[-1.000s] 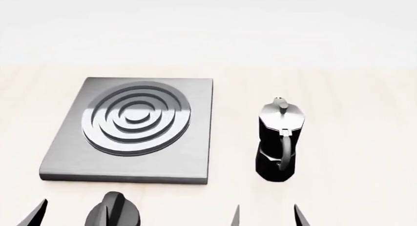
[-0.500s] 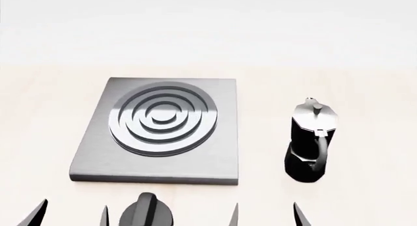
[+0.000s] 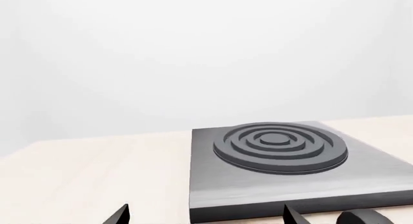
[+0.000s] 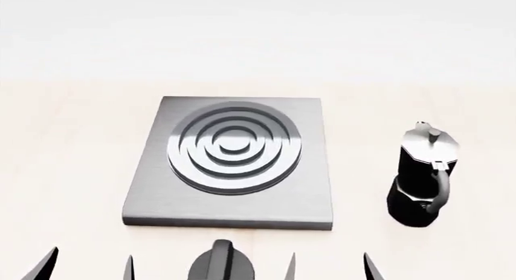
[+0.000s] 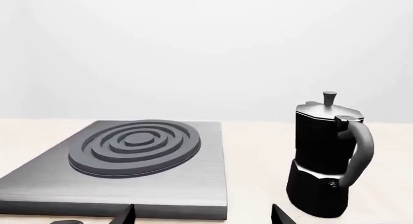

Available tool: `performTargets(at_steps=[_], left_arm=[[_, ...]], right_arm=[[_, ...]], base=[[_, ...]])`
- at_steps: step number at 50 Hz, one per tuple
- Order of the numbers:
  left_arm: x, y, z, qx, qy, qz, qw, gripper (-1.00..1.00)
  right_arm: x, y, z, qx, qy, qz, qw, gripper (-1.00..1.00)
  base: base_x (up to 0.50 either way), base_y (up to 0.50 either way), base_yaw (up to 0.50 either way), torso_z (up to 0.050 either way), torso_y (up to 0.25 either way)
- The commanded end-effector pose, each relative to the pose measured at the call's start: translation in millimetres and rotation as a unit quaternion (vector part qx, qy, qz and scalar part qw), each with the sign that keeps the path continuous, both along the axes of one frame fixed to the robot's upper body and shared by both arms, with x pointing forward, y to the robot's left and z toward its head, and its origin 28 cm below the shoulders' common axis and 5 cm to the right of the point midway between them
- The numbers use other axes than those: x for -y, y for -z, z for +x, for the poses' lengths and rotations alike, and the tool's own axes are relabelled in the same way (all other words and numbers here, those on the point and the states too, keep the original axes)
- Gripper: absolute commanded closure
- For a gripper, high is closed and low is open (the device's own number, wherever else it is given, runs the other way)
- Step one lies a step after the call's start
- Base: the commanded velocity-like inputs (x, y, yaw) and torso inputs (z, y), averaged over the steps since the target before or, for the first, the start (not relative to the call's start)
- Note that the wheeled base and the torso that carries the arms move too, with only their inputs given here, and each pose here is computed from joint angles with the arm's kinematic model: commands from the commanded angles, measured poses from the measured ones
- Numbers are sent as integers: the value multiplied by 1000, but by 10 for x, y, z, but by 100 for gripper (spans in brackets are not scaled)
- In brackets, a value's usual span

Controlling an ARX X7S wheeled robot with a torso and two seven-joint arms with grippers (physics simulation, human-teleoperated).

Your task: Put the moka pot on the stove.

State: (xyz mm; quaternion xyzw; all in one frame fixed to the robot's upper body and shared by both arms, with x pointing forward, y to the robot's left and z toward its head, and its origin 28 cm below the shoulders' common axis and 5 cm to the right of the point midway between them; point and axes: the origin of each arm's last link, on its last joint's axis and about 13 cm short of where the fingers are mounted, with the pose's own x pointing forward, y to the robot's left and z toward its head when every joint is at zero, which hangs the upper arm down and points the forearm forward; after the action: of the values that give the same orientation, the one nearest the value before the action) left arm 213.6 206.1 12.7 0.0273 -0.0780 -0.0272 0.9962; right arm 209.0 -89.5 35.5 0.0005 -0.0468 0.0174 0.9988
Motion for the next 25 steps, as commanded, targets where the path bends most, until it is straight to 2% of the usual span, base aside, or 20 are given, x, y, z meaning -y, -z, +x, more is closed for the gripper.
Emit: performTargets(at_steps=[1, 12, 25], left_arm=[[0, 0, 0, -1, -1, 0, 1000, -100], [-1, 0, 0, -1, 2, 3, 1000, -100], [-1, 0, -1, -2, 2, 3, 1000, -100]], right_arm=[[2, 9, -2, 0, 2, 1, 1000, -100], [5, 12, -15, -1, 4, 2, 1000, -100], [11, 60, -11, -9, 6, 5, 1000, -100]], base=[[0, 172, 0, 0, 0], [0, 171, 0, 0, 0], [0, 0, 0, 0, 0]])
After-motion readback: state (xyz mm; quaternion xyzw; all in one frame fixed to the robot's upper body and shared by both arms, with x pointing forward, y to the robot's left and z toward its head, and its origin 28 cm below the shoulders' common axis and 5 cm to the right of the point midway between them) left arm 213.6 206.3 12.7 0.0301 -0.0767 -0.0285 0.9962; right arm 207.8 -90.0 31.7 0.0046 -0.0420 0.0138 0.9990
